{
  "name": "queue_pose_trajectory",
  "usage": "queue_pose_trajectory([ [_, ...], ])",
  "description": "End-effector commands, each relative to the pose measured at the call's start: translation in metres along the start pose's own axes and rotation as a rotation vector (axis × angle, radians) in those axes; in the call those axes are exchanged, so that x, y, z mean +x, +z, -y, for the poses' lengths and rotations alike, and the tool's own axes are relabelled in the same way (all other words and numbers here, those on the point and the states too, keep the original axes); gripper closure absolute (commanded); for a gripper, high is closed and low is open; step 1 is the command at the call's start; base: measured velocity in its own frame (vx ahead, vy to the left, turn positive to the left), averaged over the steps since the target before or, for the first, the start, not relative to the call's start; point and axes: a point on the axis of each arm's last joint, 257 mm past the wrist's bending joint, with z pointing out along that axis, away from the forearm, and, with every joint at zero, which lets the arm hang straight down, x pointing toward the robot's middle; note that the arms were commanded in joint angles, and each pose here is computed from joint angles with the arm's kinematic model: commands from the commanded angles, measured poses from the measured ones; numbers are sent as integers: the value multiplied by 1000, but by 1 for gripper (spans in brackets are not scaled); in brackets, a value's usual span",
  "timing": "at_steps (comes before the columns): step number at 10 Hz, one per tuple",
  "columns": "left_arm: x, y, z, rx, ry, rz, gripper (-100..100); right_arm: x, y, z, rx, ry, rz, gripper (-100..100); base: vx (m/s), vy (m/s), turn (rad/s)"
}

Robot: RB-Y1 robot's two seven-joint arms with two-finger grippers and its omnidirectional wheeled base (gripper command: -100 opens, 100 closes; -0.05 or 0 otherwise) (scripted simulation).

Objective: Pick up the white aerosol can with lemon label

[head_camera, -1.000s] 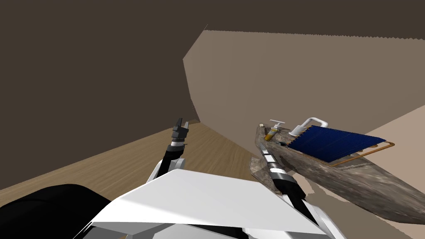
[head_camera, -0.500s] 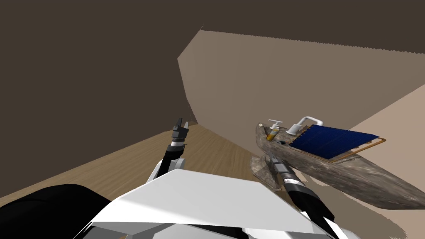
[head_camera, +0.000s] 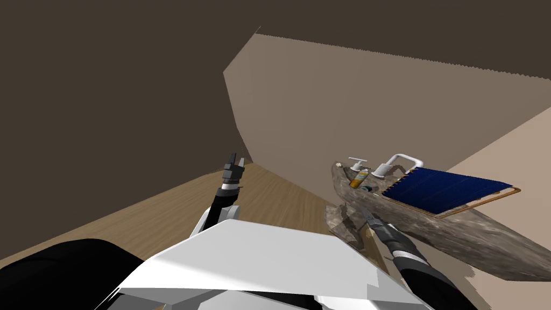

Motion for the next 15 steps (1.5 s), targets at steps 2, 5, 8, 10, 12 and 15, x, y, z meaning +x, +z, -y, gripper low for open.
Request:
queue_pose_trajectory([
  [2, 0, 0, 0, 0, 0, 0, 0, -12, -9, 32, 57, -131, -18, -100, 264, 5, -60],
  [5, 0, 0, 0, 0, 0, 0, 0, -29, -13, 53, 93, -253, -25, -100, 244, -36, -29],
  [8, 0, 0, 0, 0, 0, 0, 0, -47, -12, 61, 104, -337, -15, -100, 264, -134, 17],
  [10, 0, 0, 0, 0, 0, 0, 0, -58, -8, 60, 101, -364, 0, -100, 243, -171, 63],
  [12, 0, 0, 0, 0, 0, 0, 0, -56, -8, 60, 101, -358, -3, 0, 56, -52, 17],
  [15, 0, 0, 0, 0, 0, 0, 0, -47, 25, 52, 52, -348, 3, -100, -76, 48, 14],
])
